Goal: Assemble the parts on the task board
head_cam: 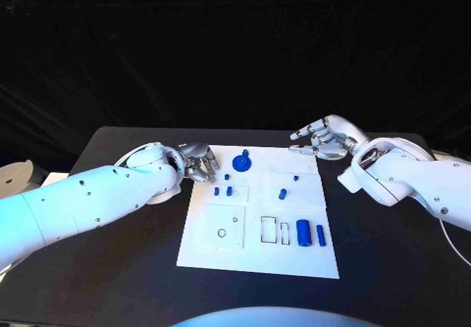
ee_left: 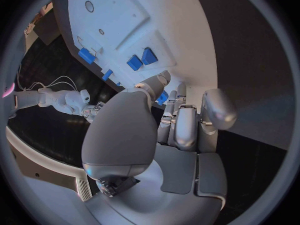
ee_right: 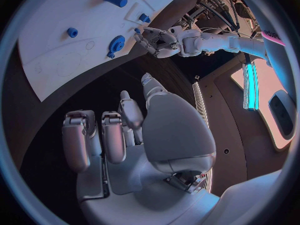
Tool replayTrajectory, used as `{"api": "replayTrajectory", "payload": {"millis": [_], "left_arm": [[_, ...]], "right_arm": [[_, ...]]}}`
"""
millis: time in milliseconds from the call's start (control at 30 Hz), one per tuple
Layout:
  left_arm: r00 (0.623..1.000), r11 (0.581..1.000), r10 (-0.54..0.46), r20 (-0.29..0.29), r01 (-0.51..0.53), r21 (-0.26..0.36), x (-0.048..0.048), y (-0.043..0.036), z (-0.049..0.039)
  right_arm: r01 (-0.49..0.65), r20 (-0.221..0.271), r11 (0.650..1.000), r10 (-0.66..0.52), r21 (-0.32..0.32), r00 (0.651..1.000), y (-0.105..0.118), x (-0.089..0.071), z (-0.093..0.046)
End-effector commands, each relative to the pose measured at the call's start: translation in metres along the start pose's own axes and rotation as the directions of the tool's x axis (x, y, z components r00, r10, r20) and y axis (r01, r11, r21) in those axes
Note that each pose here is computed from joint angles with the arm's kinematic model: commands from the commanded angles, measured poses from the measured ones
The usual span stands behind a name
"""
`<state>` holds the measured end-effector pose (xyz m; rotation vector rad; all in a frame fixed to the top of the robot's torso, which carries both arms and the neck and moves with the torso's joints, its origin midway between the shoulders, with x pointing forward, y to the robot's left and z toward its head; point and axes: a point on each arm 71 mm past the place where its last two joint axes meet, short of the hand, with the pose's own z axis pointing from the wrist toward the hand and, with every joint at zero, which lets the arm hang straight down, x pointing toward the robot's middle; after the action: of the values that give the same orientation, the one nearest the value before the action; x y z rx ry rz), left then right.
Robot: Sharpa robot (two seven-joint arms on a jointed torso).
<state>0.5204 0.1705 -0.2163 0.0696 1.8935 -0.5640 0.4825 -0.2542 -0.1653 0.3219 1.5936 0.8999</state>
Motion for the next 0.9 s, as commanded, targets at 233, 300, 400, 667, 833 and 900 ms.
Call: {"api": "replayTrajectory", "payload": {"millis": [233,300,400,667,833,900], "left_arm": [[0.777,0.791,-0.611,0.15,0.595,0.14,-0.0331,0.0179,-0.0206],[0.616,0.639,-0.769,0.171,0.745,0.192,-0.0371,0.0219,-0.026],[0.383,0.415,-0.908,0.167,0.876,0.245,-0.0381,0.026,-0.0336],[0.11,0.133,-0.99,0.092,0.946,0.297,-0.0333,0.0266,-0.0511],[0.08,0.096,-0.995,0.066,0.95,0.298,-0.0311,0.0235,-0.0552],[0.074,0.088,-0.996,0.058,0.951,0.297,-0.0305,0.0223,-0.0563]], "right_arm": [[0.253,-0.09,0.967,-0.252,0.006,0.964,-0.008,0.002,0.0],[0.333,-0.11,0.943,-0.331,-0.001,0.937,-0.009,0.004,0.0],[0.447,-0.134,0.894,-0.445,-0.015,0.886,-0.009,0.008,-0.001],[0.659,-0.183,0.751,-0.654,-0.039,0.734,-0.01,0.023,-0.001],[0.705,-0.204,0.708,-0.698,-0.049,0.687,-0.009,0.03,0.001],[0.714,-0.214,0.698,-0.706,-0.054,0.675,-0.009,0.033,0.002]]}}
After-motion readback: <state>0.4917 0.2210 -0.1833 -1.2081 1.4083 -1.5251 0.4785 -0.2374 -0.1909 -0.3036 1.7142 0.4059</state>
